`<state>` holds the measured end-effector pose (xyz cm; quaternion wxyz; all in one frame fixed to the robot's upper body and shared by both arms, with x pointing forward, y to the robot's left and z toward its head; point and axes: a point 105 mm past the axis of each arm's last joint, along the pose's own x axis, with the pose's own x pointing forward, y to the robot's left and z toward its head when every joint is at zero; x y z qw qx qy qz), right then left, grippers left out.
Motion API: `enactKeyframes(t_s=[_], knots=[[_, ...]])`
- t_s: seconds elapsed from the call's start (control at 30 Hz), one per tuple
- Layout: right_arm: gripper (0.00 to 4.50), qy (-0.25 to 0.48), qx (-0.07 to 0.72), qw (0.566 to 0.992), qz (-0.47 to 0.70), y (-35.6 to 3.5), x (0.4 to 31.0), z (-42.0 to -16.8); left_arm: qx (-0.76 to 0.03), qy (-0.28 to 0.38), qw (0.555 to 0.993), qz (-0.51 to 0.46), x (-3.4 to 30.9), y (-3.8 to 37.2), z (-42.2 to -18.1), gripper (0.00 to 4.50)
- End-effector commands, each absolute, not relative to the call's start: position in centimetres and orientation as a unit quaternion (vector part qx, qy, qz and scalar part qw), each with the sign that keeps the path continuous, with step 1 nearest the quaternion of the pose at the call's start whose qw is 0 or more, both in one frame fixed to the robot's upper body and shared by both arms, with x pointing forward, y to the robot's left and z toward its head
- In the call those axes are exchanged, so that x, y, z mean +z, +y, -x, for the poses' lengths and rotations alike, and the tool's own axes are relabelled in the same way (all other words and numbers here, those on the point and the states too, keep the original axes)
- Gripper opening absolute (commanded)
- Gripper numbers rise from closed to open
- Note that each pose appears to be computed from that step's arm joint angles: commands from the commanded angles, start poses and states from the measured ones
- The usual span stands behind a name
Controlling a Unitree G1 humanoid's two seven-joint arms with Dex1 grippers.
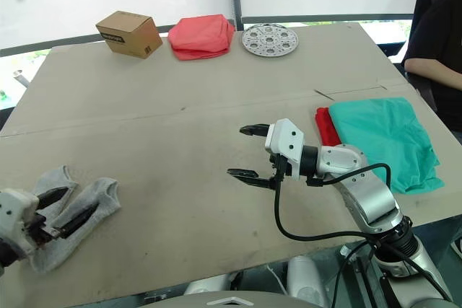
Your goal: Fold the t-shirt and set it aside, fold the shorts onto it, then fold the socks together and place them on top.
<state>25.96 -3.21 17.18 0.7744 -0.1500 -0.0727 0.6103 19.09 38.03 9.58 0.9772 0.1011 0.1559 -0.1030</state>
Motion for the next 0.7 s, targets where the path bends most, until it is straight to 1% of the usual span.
enactKeyframes(t_s=[0.03,0.1,0.17,0.33,0.43,0.53,0.57,0.6,0.63,0.7], knots=[[4.45,-0.095,0.614,0.767,0.158,-2.9,18.0,-25.5,-0.016,0.160,0.982,-0.094,11.4,41.4,-19.9,4.50],[4.45,-0.096,0.613,0.768,0.159,-2.9,18.0,-25.6,0.012,0.168,0.980,-0.103,11.8,42.3,-20.9,4.50],[4.45,-0.097,0.611,0.769,0.161,-2.9,17.9,-25.6,0.013,0.182,0.975,-0.130,11.6,42.2,-21.6,4.50],[4.45,-0.099,0.605,0.773,0.163,-2.9,17.9,-25.7,0.024,0.226,0.963,-0.146,9.7,42.1,-21.5,4.50],[4.50,-0.098,0.603,0.774,0.163,-3.0,18.0,-25.7,0.045,0.251,0.954,-0.156,8.7,42.7,-21.1,3.67],[4.50,-0.097,0.602,0.776,0.165,-3.1,18.0,-25.7,0.051,0.271,0.948,-0.157,8.1,43.0,-20.7,2.28],[4.50,-0.097,0.601,0.776,0.165,-3.2,18.0,-25.8,0.054,0.273,0.948,-0.154,8.0,43.1,-20.6,1.70],[4.50,-0.097,0.601,0.776,0.165,-3.2,18.1,-25.8,0.051,0.276,0.948,-0.151,7.9,42.9,-20.6,1.38],[4.50,-0.097,0.601,0.776,0.165,-3.2,18.1,-25.8,0.048,0.280,0.947,-0.151,7.7,42.7,-20.5,0.96],[4.50,-0.097,0.601,0.776,0.166,-3.2,18.1,-25.8,0.048,0.266,0.954,-0.132,7.7,42.3,-20.8,0.33]])
